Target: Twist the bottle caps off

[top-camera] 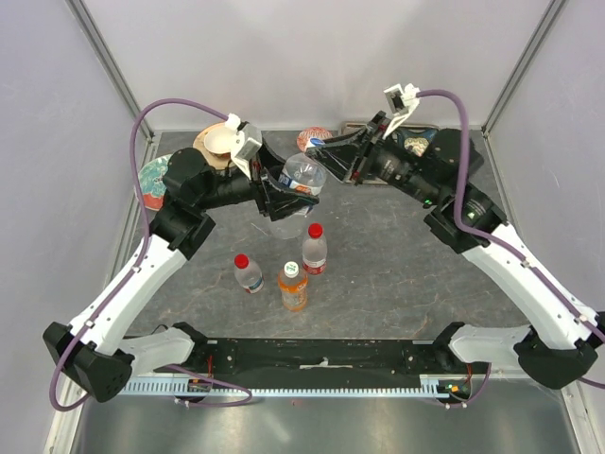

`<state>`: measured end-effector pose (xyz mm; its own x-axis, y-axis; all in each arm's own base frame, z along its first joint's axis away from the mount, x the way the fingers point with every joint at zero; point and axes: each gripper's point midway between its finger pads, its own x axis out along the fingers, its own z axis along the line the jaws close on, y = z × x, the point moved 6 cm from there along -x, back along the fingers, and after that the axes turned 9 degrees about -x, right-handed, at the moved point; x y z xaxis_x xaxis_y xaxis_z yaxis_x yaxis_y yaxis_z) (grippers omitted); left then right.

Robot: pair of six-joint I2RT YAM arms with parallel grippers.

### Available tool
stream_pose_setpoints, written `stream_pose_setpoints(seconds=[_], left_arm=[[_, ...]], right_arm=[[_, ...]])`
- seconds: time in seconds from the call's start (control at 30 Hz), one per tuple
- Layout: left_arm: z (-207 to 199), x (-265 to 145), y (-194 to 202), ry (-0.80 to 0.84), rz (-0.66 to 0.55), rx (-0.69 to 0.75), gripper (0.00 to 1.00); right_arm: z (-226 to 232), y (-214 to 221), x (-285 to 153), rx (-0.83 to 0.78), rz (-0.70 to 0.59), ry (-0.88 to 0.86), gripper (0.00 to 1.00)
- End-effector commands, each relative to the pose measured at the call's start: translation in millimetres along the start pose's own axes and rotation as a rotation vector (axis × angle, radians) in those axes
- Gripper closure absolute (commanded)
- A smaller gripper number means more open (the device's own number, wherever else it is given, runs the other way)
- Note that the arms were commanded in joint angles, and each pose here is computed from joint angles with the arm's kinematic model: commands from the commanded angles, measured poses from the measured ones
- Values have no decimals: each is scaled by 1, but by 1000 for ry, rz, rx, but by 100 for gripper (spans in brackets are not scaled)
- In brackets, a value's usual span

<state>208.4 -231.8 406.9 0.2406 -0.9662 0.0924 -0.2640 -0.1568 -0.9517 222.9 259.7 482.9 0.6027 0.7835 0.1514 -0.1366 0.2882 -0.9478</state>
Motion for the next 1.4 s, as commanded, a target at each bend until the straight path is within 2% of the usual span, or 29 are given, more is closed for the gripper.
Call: stream_pose_setpoints(seconds=[0.0,0.03,0.07,0.27,0.5,0.87,1.27,1.33,1.37], left_arm=[[-77,-15,-2,612,181,-35,66],[-81,-19,0,643,225,-103,66],[-86,-21,-7,680,190,-23,66],[-90,-26,-4,714,215,-36,66],[-91,-27,-4,723,221,-35,65],[-80,-19,4,699,220,-54,69],[-73,-12,6,675,219,-62,68],[-72,-12,6,667,216,-65,68],[-72,-12,5,664,213,-65,68]], right_arm=[[25,-1,-11,-146,-21,-404,100],[30,1,-21,-166,-29,-493,100],[31,2,-25,-174,-31,-535,100],[51,7,-54,-186,-3,-826,100],[56,24,-66,-173,61,-1005,100],[57,22,-70,-173,57,-990,100],[86,-30,-102,-239,-79,-1040,100],[85,-36,-101,-219,-98,-977,100],[83,-38,-97,-288,-137,-940,100]])
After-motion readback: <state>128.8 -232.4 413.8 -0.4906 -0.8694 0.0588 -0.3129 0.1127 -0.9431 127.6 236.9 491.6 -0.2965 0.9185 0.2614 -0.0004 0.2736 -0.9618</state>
